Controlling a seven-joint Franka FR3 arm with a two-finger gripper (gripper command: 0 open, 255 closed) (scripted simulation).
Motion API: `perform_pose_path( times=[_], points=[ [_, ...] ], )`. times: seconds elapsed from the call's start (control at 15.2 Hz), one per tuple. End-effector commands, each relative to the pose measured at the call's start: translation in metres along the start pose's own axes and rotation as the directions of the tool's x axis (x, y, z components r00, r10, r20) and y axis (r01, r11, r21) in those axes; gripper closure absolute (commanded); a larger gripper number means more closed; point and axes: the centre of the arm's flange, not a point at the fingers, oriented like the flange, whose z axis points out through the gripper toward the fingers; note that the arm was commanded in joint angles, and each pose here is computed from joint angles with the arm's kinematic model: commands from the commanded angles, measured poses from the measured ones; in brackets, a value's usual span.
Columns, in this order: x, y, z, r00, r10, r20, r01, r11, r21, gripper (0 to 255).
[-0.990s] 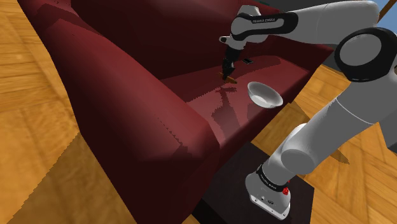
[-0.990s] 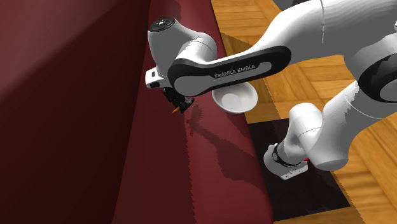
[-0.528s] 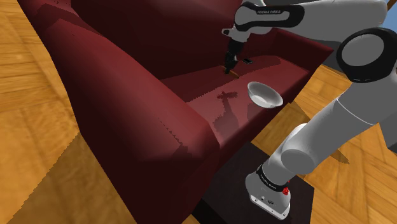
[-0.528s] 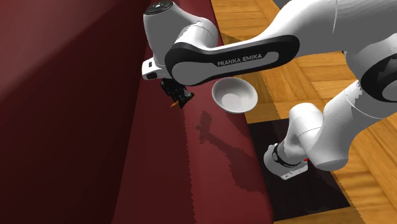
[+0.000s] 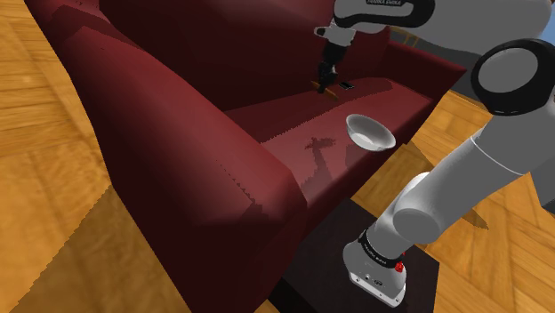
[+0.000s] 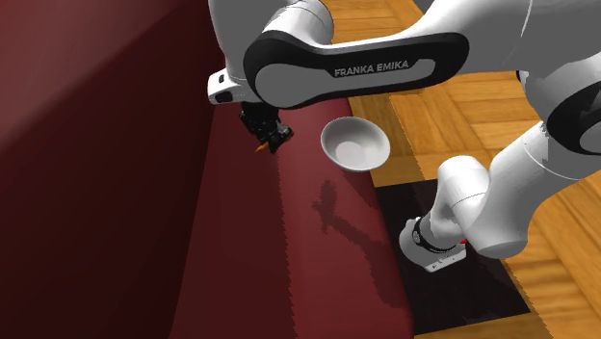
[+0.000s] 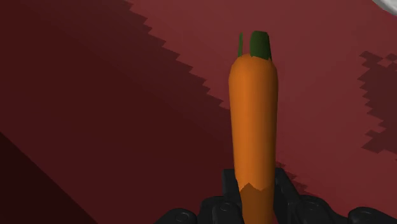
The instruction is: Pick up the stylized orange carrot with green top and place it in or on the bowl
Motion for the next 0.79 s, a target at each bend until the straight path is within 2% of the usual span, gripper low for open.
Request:
perform_pose_path(
  times=[0.0,0.33,0.73],
  points=[
    [-0.001,-0.001,-0.011,1.000,0.000,0.000,0.000,1.000,0.000,255],
    [-0.001,-0.002,-0.033,1.000,0.000,0.000,0.000,1.000,0.000,255],
    [-0.057,-0.057,-0.032,1.000,0.000,0.000,0.000,1.000,0.000,255]
  ],
)
